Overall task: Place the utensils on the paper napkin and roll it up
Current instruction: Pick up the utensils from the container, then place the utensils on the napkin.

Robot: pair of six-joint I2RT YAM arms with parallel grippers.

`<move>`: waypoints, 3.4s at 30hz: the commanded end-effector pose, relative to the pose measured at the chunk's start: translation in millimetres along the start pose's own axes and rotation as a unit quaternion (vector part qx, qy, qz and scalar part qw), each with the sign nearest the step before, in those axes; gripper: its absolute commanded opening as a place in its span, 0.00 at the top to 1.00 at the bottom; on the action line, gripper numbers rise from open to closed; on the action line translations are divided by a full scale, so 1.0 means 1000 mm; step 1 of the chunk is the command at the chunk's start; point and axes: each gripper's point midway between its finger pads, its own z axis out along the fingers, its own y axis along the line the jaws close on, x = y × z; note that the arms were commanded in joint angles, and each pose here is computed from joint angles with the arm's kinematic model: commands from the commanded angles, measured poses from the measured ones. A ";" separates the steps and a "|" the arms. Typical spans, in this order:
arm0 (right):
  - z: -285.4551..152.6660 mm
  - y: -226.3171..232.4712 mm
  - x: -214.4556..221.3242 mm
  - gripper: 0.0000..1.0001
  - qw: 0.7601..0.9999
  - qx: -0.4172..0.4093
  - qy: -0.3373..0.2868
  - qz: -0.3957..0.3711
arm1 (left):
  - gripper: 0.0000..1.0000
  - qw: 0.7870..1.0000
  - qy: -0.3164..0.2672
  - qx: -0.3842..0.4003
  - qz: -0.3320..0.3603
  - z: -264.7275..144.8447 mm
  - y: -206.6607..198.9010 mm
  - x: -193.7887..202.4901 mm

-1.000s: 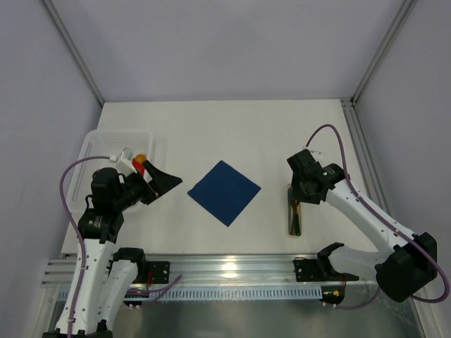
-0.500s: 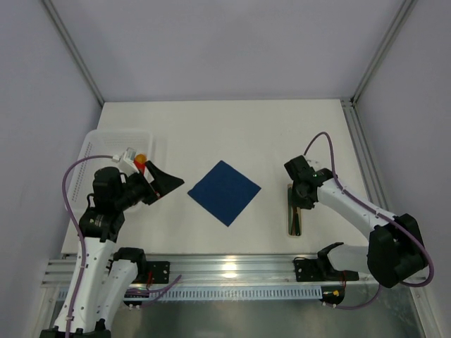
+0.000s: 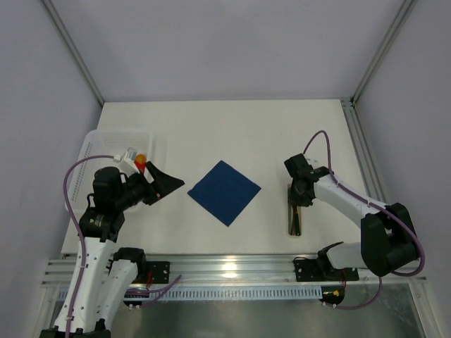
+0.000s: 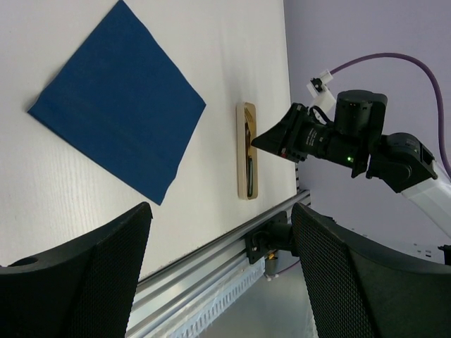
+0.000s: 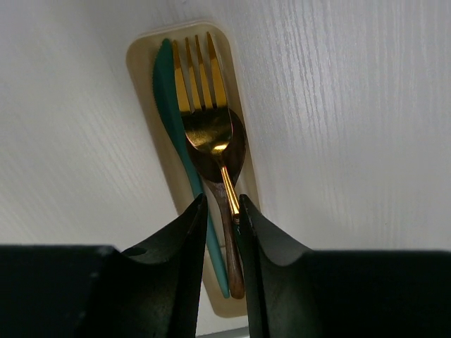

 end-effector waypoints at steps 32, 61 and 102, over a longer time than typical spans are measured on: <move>0.011 -0.003 -0.026 0.96 0.999 0.011 -0.032 -0.008 | 0.19 0.999 0.002 0.032 0.018 -0.003 -0.017 -0.003; -0.099 0.133 -0.089 0.96 0.980 -0.100 -0.134 -0.107 | 0.23 0.997 -0.043 -0.064 0.012 -0.006 0.020 -0.010; -0.013 0.304 -0.042 0.96 0.966 -0.184 -0.049 -0.175 | 0.22 0.997 -0.044 -0.067 0.017 -0.015 0.020 -0.004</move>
